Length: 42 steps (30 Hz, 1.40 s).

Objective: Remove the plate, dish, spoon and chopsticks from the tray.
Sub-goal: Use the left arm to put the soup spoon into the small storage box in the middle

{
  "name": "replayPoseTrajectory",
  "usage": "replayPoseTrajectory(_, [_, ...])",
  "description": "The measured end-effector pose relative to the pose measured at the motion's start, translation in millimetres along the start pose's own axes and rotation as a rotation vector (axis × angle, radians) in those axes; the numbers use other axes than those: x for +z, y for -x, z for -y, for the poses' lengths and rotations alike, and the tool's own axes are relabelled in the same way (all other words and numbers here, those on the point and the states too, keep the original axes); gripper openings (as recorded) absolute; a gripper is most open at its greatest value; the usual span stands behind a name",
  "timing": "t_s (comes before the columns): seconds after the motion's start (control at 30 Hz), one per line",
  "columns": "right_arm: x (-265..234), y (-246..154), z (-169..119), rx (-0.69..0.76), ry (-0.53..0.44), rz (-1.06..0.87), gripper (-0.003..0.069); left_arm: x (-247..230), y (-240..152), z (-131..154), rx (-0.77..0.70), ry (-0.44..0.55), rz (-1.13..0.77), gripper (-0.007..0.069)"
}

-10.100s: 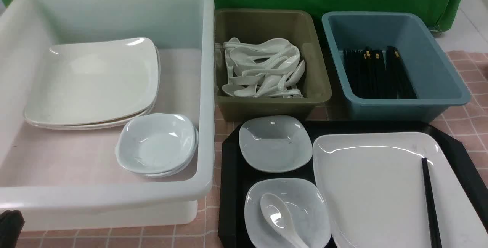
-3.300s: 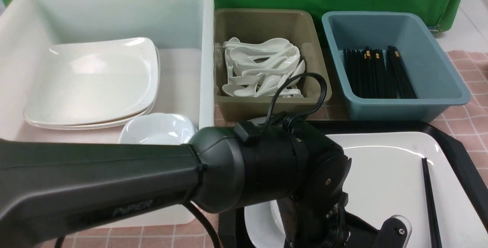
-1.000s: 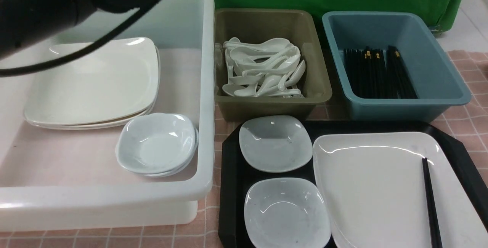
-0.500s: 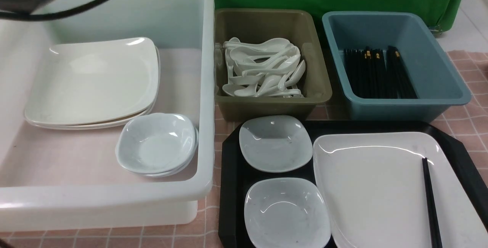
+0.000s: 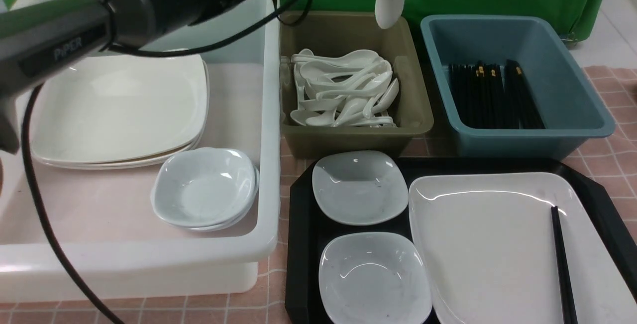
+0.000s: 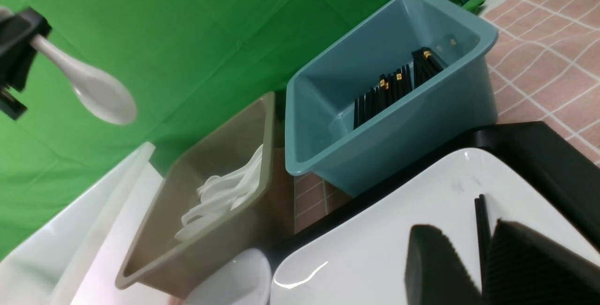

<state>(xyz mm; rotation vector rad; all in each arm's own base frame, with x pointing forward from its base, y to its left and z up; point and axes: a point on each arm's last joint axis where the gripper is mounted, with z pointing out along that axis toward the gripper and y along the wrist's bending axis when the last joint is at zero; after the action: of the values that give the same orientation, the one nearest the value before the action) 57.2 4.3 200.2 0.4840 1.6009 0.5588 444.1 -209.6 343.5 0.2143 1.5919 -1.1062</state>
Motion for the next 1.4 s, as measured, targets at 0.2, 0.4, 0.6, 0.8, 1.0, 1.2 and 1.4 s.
replayPoseTrajectory(0.2, [0,0,0,0.000,0.000,0.000,0.0240,1,-9,-13,0.109,0.026,-0.060,0.0013])
replayPoseTrajectory(0.4, [0,0,0,0.000,0.000,0.000,0.0240,6,-24,-34,0.148,0.121,-0.091,0.0027])
replayPoseTrajectory(0.6, [0,0,0,0.000,0.000,0.000,0.0240,9,-33,-54,0.068,0.225,-0.073,0.0160])
replayPoseTrajectory(0.8, [0,1,0,0.000,0.005,0.006,0.0240,8,-30,-54,0.005,0.201,-0.043,0.0418])
replayPoseTrajectory(1.0, [0,5,-4,0.000,0.045,0.060,0.0240,8,-15,-44,-0.025,0.086,-0.004,0.0543])
replayPoseTrajectory(1.2, [-1,8,-6,0.035,0.065,0.083,0.0240,1,-8,-31,-0.078,0.069,-0.091,0.0426])
replayPoseTrajectory(1.4, [-7,29,-23,0.095,0.165,0.195,0.0200,-32,35,27,0.007,-0.030,-0.209,0.0041])
